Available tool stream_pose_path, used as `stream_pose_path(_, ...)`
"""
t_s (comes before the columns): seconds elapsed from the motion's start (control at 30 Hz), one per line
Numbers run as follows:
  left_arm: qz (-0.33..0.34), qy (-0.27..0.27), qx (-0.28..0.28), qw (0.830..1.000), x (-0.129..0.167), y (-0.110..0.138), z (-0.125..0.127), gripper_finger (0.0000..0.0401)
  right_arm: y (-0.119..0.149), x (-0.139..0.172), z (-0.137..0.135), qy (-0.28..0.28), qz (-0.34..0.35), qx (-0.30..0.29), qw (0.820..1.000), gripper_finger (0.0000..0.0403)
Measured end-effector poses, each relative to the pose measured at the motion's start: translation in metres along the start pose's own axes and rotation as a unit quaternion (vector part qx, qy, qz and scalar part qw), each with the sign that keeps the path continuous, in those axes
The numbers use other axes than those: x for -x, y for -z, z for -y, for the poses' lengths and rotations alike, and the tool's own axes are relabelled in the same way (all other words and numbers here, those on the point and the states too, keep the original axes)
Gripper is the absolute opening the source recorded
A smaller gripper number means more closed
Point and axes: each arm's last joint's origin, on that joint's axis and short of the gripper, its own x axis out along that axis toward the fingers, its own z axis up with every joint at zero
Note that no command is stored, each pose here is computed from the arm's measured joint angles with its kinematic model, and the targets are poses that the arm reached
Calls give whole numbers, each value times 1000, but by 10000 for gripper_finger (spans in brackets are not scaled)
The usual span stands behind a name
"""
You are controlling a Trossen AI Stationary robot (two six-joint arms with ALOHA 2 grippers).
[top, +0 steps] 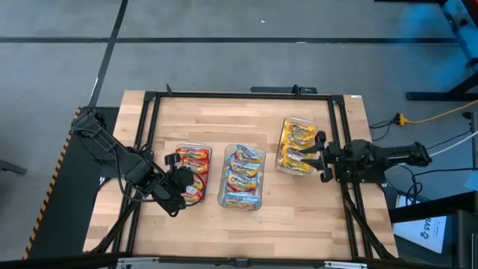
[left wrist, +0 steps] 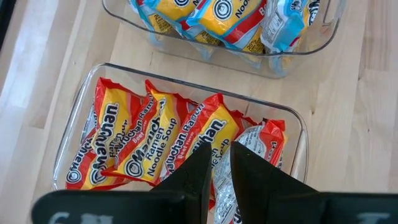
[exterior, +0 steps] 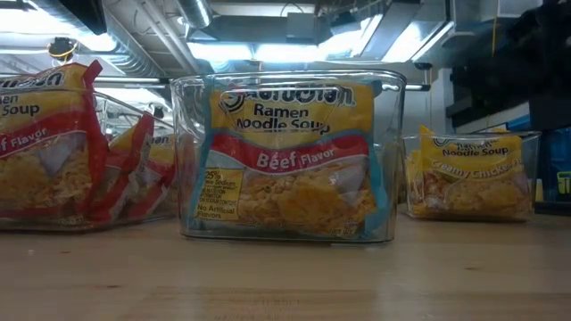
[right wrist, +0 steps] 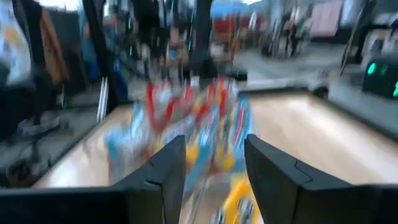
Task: Sort Maruchan noodles
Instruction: Return to Home Position
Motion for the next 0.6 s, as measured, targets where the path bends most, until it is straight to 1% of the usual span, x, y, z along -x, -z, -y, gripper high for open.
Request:
stream_pose_path(0.03, 0, 0, 0, 1000, 0, 0, 0, 53, -3, 2, 0, 2, 16, -1, 1000, 161)
stream_pose_path(0.2, 1, 1, 1, 1000, 0, 0, 0, 53, -10, 1, 0, 2, 46, -4, 999, 161)
stream_pose_path(0.6, 2, 2, 2, 1000, 0, 0, 0, 53, -1, 0, 0, 5, -3, 0, 1000, 161)
